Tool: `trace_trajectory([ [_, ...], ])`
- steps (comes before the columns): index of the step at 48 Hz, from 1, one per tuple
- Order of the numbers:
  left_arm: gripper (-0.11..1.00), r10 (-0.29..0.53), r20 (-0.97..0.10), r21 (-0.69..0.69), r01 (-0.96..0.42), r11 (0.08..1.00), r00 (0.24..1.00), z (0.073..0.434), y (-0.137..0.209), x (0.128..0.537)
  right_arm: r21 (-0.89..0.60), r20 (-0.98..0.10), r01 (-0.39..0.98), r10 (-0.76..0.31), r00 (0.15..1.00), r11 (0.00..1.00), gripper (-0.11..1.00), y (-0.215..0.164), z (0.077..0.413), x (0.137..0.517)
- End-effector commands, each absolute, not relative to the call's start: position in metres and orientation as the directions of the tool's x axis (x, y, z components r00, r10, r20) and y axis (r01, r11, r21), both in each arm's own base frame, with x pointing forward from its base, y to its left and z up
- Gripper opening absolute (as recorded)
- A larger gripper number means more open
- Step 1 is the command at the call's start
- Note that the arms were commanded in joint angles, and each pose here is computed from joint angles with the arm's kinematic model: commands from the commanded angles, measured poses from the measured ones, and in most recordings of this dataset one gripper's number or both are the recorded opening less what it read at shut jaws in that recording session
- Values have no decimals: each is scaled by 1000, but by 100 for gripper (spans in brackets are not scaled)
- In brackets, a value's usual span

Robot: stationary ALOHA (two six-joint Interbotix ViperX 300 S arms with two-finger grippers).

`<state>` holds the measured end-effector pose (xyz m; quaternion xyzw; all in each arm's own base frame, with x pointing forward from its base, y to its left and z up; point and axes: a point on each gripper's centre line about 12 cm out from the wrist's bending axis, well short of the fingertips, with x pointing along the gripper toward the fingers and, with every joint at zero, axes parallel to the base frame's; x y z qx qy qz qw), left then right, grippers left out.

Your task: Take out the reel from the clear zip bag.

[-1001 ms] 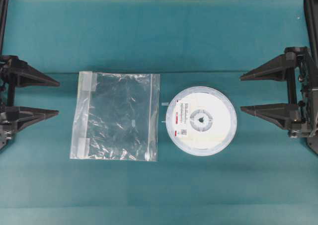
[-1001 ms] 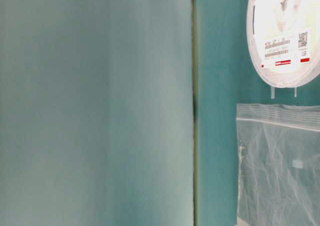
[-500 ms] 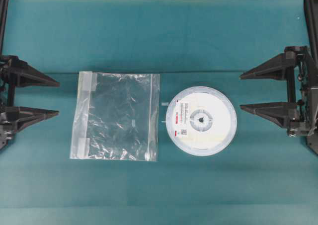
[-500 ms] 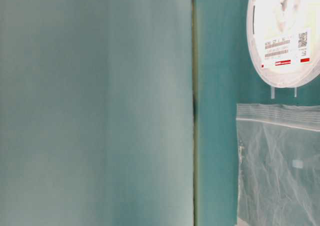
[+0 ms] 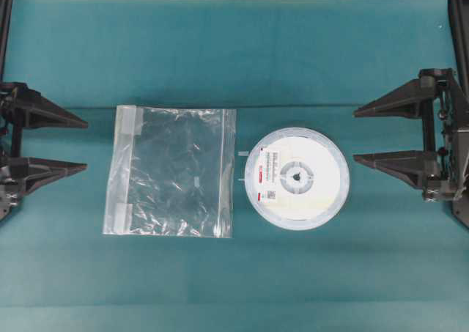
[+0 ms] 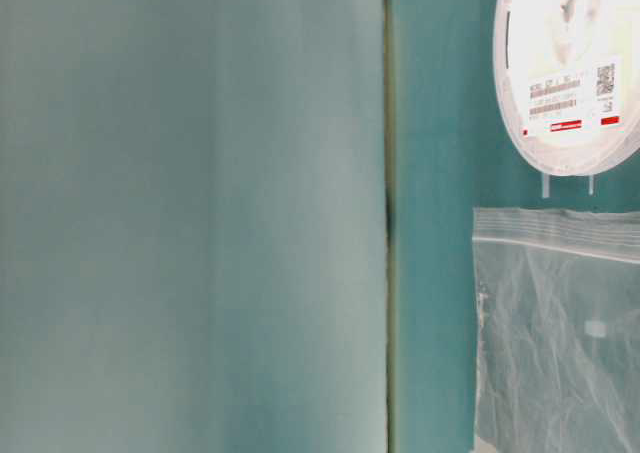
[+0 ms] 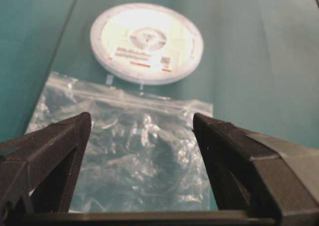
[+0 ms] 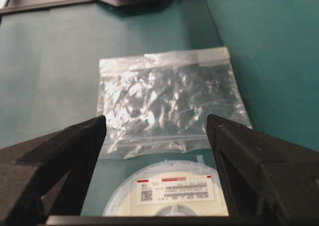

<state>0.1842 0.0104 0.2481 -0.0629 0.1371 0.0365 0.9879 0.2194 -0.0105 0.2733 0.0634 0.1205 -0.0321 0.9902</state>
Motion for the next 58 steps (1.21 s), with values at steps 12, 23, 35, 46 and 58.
trace_trajectory([
  [12,90,54,-249,-117,-85,990,967,258,10,187,109,-238,77,-49,970,991,89,-11,275,221],
  [23,90,54,-249,-118,-86,989,967,258,10,187,109,-237,77,-49,970,991,89,-11,275,221],
  [35,90,52,-250,-120,-85,989,967,257,10,187,109,-235,77,-49,971,991,89,-11,276,221],
  [46,89,54,-246,-124,-87,988,968,259,10,187,109,-237,77,-49,970,991,89,-11,275,220],
  [58,89,54,-246,-124,-87,988,968,259,10,187,111,-237,76,-48,970,991,89,-10,275,220],
])
